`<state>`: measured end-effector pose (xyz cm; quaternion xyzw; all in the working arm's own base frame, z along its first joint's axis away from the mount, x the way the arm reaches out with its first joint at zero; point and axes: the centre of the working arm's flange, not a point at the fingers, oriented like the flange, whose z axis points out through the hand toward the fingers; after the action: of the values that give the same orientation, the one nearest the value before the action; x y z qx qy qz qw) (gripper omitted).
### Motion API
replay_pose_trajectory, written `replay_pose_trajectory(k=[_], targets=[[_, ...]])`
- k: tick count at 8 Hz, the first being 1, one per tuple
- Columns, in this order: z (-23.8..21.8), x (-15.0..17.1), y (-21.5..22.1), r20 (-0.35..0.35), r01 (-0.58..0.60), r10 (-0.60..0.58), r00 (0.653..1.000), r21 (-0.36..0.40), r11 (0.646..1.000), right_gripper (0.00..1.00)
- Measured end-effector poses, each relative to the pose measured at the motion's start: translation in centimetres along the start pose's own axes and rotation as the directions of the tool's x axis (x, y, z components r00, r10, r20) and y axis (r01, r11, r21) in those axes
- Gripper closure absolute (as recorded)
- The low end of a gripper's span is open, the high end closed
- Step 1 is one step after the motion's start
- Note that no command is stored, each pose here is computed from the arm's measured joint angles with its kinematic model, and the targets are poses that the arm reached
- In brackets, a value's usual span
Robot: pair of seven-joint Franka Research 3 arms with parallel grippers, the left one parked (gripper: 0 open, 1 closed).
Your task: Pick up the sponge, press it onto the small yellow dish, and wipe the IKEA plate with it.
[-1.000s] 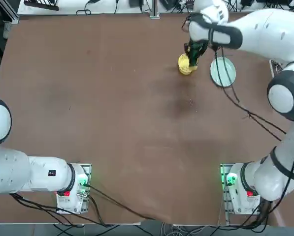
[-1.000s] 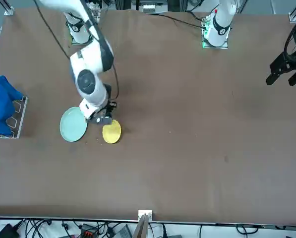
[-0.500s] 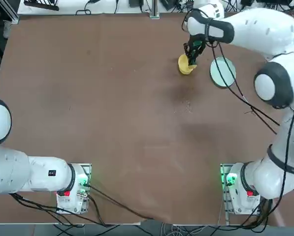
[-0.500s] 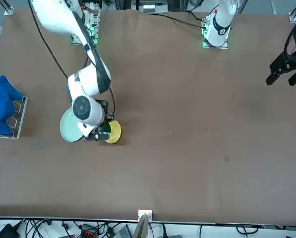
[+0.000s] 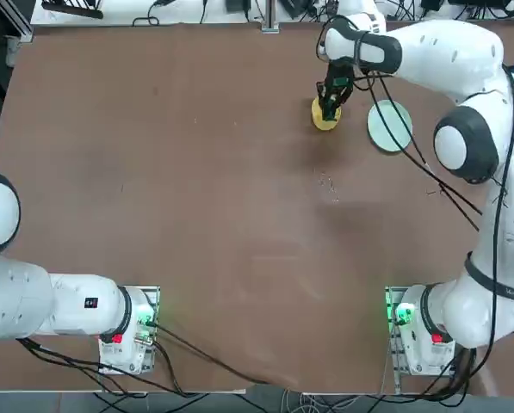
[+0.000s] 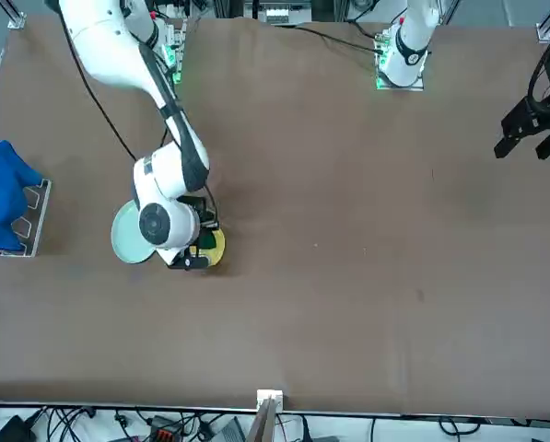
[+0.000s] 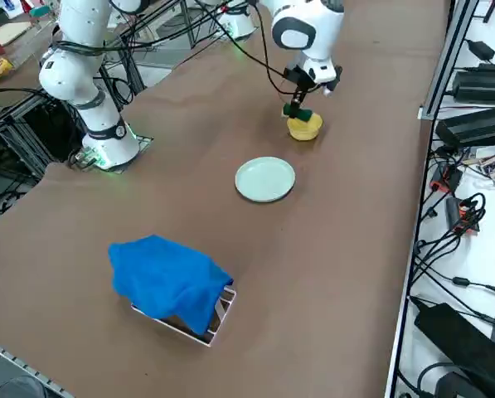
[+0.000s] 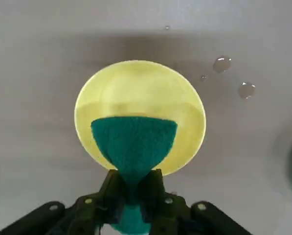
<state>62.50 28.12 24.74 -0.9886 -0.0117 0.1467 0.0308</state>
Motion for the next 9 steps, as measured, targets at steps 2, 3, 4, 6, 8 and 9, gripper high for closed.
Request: replay_pose_trajectory(k=[2,3,4,6,8,9], targets=[[0.6,0.3,0.3,0.009,0.026,-0.026,1.000,-0.001,1.000,0.78],[0.8,0.5,0.4,0.010,0.031,-0.031,0.999,0.000,1.000,0.78],[1.1,0.8,0.5,0.012,0.034,-0.034,0.999,0.001,0.999,0.78],[1.7,1.5,0.5,0.014,0.040,-0.040,0.999,0.003,0.999,0.78],[2.3,2.1,0.4,0.014,0.042,-0.042,0.999,0.005,0.999,0.78],[2.5,2.3,0.3,0.015,0.043,-0.043,0.999,0.005,0.999,0.78]])
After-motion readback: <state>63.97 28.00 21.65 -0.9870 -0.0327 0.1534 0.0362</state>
